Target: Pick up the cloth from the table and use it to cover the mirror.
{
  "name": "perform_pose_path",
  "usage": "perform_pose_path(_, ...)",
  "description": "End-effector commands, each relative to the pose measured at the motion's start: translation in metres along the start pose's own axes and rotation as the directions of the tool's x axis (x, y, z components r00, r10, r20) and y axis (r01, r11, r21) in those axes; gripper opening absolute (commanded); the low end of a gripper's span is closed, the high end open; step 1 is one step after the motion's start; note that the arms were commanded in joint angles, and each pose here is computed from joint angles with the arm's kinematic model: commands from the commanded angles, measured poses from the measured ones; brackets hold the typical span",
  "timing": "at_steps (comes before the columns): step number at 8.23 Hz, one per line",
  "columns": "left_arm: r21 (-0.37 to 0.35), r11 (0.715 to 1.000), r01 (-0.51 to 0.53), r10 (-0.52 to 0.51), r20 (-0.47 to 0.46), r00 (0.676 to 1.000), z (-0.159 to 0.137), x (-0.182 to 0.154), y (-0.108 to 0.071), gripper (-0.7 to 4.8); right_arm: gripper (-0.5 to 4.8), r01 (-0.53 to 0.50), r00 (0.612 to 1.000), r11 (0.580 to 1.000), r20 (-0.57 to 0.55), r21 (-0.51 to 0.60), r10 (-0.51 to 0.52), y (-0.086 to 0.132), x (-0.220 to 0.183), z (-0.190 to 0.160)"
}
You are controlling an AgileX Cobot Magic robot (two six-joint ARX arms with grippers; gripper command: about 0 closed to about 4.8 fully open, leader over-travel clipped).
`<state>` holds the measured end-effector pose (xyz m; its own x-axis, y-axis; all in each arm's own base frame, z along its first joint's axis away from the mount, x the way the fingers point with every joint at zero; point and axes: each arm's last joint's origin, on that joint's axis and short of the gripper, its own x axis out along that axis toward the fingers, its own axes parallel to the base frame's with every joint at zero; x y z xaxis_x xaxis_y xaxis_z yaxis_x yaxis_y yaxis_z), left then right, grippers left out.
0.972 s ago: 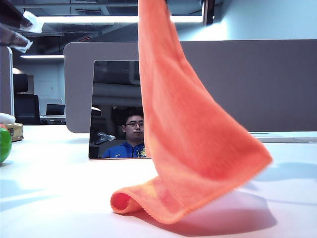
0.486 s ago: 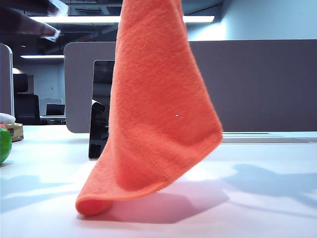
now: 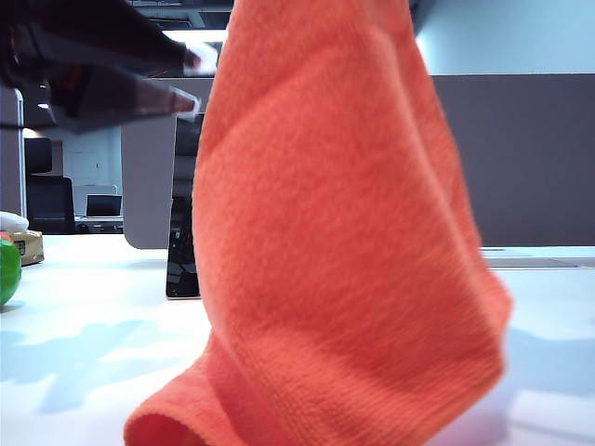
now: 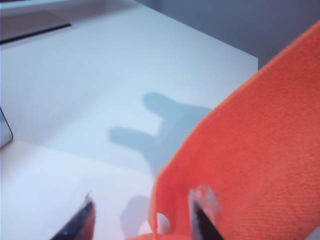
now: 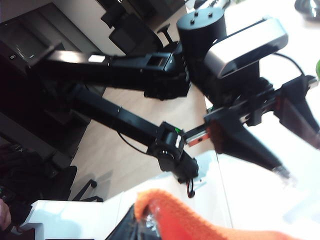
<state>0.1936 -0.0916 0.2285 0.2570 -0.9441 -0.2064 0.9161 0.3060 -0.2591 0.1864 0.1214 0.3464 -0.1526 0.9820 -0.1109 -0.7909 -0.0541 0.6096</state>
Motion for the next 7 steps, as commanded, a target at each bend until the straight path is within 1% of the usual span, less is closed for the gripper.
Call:
perform_pose_path(1, -0.059, 0.997, 0.052, -0.054, -0.039, 0.998, -0.015, 0.015, 0.018, 2.5, -0.06, 0.068, 0.998, 0.996, -0.021, 0.061, -0.067, -0.006, -0.01, -0.011)
perform_pose_path(2, -0.044, 0.997, 0.06, -0.061, -0.031, 0.998, -0.018, 0.022, 0.025, 2.92, -0.06, 0.294, 0.955, 0.949, -0.065, 0.114, -0.288, -0.016, -0.023, -0.026)
perform_pose_path(3, -0.031, 0.998, 0.059, -0.06, -0.022, 0.998, -0.017, 0.022, 0.025, 2.92, -0.06, 0.324, 0.945, 0.939, -0.079, 0.118, -0.316, -0.017, -0.025, -0.028)
perform_pose_path(4, 0.03, 0.998, 0.058, -0.059, 0.025, 0.998, -0.009, 0.023, 0.025, 2.93, -0.06, 0.542, 0.838, 0.828, -0.172, 0.147, -0.518, -0.022, -0.031, -0.039)
perform_pose_path(5, 0.043, 0.997, 0.057, -0.059, 0.04, 0.997, -0.007, 0.022, 0.025, 2.93, -0.06, 0.602, 0.794, 0.787, -0.201, 0.133, -0.573, -0.023, -0.032, -0.041)
perform_pose_path(6, 0.028, 0.998, 0.058, -0.059, 0.033, 0.998, -0.01, 0.025, 0.029, 3.06, -0.06, 0.711, 0.693, 0.699, -0.248, 0.076, -0.677, -0.025, -0.035, -0.045)
perform_pose_path(7, -0.141, 0.985, 0.102, -0.111, -0.06, 0.992, -0.038, 0.044, 0.04, 3.11, -0.06, 0.705, 0.692, 0.709, -0.246, 0.028, -0.678, -0.025, -0.035, -0.044)
